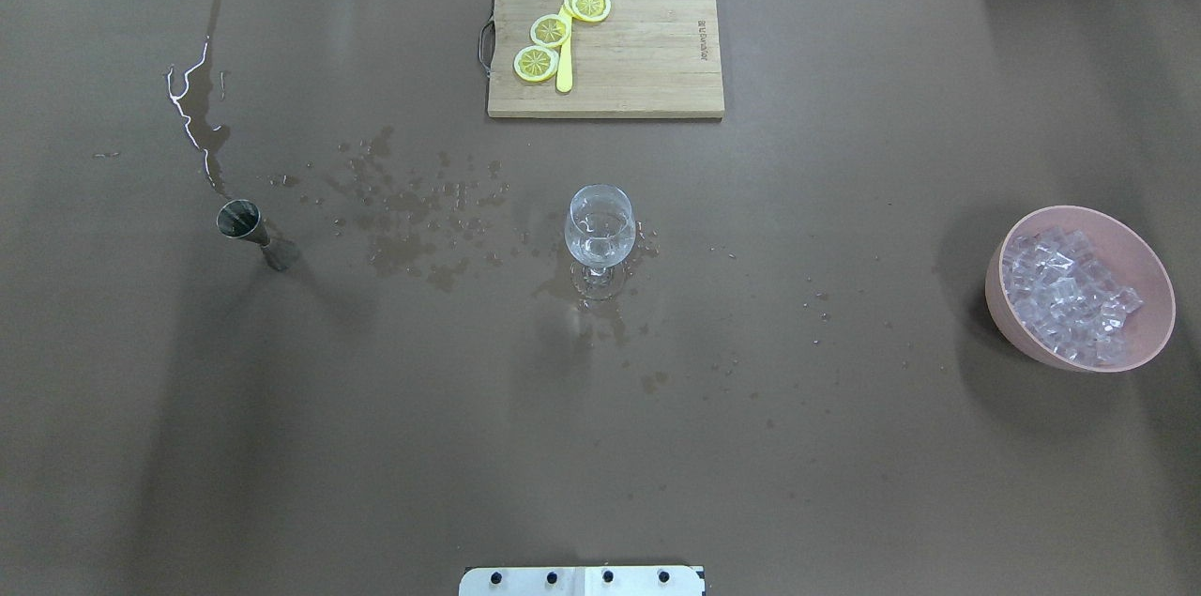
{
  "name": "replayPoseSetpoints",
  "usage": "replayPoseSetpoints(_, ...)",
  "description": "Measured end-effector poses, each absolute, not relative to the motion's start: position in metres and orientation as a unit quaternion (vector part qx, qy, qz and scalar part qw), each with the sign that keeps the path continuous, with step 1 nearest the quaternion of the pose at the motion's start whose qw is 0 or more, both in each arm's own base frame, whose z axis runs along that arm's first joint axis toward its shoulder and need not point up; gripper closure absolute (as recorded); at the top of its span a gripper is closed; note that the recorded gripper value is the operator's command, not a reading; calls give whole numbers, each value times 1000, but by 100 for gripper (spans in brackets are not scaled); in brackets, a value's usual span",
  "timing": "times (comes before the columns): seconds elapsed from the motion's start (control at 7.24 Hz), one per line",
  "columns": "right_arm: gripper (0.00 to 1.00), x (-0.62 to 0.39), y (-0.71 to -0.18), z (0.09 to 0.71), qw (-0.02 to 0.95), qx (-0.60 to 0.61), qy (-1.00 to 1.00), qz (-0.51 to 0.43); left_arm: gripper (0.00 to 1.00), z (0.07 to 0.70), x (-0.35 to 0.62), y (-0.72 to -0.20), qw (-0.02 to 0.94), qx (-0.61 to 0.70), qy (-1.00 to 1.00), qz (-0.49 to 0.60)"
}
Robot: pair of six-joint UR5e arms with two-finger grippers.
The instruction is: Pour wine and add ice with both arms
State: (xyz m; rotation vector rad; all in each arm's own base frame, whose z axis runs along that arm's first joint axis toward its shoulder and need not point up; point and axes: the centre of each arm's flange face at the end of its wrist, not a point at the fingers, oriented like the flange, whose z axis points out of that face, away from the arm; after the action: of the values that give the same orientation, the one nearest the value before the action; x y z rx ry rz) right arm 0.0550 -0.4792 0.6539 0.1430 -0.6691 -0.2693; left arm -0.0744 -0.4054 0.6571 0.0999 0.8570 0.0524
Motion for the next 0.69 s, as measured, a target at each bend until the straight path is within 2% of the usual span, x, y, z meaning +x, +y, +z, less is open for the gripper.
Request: replayPoseSetpoints(0.69, 0, 53, -472, 654, 928, 69, -343, -128, 2, 648, -75, -407, 911, 59, 408, 30)
